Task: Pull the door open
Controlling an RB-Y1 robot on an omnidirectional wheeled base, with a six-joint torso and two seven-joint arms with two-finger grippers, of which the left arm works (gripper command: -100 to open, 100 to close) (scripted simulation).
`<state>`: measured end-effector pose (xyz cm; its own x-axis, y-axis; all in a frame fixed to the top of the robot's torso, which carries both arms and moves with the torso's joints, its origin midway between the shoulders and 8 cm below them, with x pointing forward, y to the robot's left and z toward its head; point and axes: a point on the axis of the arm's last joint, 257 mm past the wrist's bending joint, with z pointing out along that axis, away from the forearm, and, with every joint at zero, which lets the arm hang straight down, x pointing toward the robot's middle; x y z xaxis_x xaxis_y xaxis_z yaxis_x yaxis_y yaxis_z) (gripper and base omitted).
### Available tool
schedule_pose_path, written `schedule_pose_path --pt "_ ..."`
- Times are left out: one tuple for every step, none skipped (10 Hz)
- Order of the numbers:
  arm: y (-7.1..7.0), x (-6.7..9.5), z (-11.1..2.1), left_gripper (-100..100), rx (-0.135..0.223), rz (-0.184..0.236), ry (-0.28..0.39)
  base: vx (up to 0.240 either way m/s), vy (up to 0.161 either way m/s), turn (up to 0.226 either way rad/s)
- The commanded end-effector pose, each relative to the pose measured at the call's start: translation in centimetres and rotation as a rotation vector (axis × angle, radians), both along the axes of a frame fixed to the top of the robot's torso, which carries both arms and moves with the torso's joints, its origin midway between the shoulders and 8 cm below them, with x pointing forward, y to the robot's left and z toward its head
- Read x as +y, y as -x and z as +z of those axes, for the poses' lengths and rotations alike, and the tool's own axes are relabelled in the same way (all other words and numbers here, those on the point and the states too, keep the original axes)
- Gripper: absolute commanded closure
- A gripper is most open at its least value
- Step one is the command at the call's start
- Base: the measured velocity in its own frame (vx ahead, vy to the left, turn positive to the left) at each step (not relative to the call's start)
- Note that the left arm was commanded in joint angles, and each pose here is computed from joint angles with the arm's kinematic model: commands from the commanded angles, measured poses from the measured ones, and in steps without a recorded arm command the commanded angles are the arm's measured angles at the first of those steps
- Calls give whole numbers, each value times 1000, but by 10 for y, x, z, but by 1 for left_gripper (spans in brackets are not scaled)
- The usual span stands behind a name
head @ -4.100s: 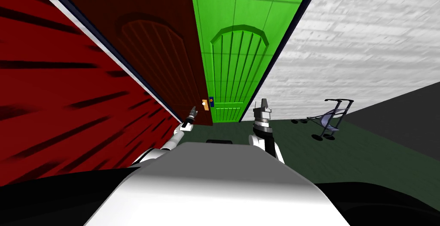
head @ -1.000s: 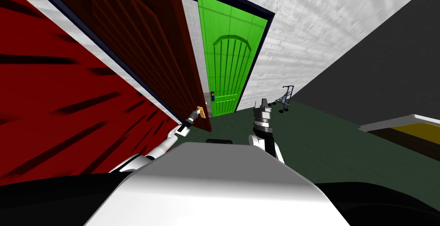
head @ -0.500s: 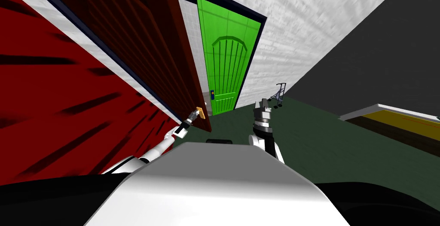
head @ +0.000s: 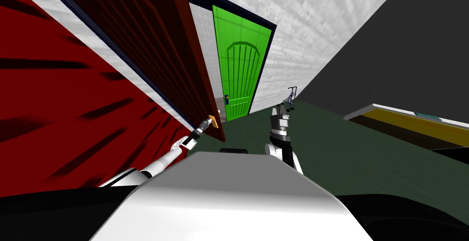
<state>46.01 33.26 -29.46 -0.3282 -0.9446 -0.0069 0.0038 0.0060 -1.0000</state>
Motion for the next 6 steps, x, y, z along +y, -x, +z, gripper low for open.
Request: schedule_pose_path --pt "0 0 0 100 0 0 0 -90 52 -11" --pt "7 1 -3 100 4 -15 0 -124 82 -125" --pt "8 2 -2 100 4 -20 0 -181 153 -151" --pt "11 3 -2 100 3 -30 1 -182 158 -156" --pt "15 3 -2 100 3 -41 1 -194 125 -160" --pt "17 4 -2 100 3 -47 2 -184 125 -113"
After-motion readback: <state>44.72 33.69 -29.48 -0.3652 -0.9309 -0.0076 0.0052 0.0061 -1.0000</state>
